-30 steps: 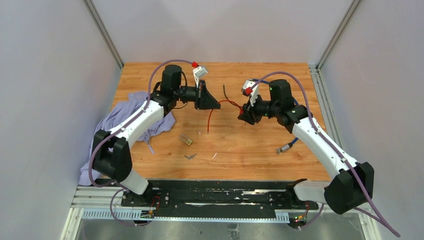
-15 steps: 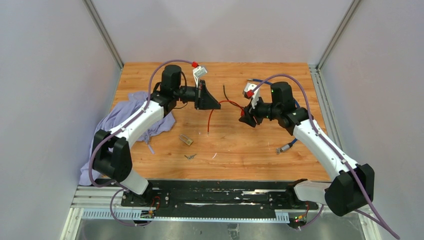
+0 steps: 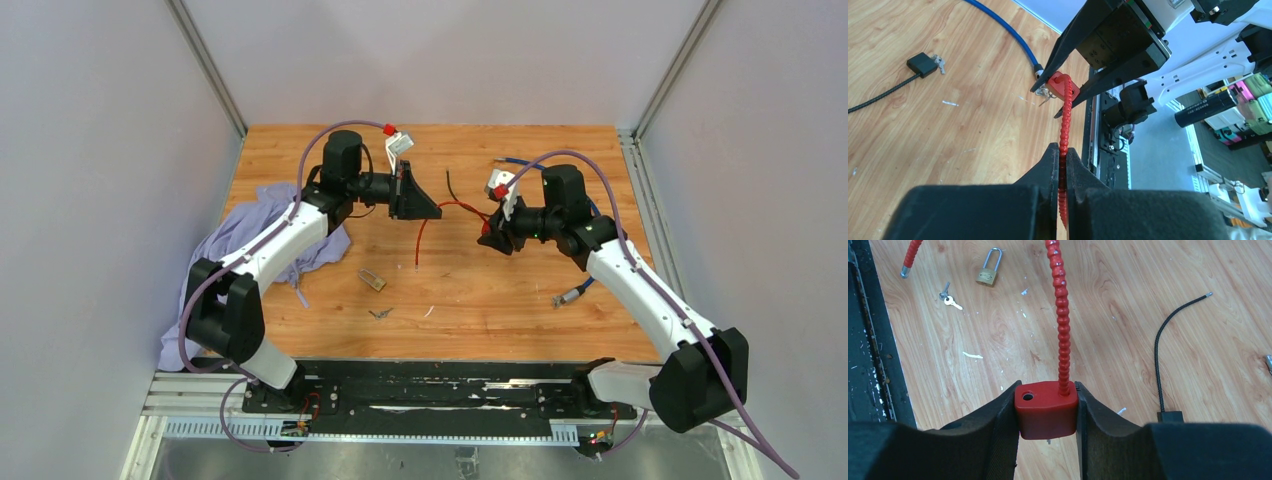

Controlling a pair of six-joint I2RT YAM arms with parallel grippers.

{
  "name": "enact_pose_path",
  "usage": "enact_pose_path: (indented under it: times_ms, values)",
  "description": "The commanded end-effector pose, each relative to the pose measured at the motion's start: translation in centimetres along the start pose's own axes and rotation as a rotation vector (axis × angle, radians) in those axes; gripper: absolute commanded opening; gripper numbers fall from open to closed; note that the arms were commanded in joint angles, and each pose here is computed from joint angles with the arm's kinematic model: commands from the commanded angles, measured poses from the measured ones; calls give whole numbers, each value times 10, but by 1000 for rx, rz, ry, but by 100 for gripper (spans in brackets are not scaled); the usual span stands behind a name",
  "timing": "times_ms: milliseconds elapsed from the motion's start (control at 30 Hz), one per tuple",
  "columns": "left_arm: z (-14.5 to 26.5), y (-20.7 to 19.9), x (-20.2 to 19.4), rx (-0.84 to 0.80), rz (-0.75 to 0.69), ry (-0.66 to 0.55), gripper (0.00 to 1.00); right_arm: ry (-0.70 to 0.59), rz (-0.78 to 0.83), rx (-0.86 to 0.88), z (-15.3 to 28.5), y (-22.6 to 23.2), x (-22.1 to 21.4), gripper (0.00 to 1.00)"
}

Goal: Lock with the key
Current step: Lock the lock.

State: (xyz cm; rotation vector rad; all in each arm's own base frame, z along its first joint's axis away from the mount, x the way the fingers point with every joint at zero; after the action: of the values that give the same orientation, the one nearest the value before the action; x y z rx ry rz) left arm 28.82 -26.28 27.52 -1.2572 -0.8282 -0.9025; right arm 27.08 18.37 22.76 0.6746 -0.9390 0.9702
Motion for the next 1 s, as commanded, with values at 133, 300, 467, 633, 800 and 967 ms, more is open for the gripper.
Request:
enact_pose_path:
  times_ms: [133, 300, 467, 633, 800, 967]
  values:
    - [0, 5, 1, -7, -14, -14, 0, -28, 38, 19, 9, 5, 5, 25]
    - [1, 12, -1, 35, -2, -19, 0, -28, 32, 21, 11, 7, 5, 9]
    - [2, 20, 1, 80, 9, -39, 1, -28, 22, 40, 9, 8, 4, 1]
    - [3, 19, 3, 78, 4, -47, 13, -44, 13, 86, 7, 13, 8, 1]
    - [3, 13, 7, 51, -7, -50, 25, -41, 9, 88, 7, 13, 6, 1]
    - [4, 9, 8, 29, -28, -49, 39, -37, 18, 70, 8, 11, 7, 1]
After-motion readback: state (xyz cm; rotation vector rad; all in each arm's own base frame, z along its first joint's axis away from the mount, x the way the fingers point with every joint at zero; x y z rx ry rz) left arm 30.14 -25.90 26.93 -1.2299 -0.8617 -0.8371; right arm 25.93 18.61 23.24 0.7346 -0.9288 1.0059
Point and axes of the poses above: each gripper's point midway between its finger pads, its own z axis back along the fingers, its own y axis along the line the jaws close on, x = y × z, the point moved 4 cm from there along z, back along the fingers, and after that the axes turned 9 degrees about -z, right-handed, at the moved point
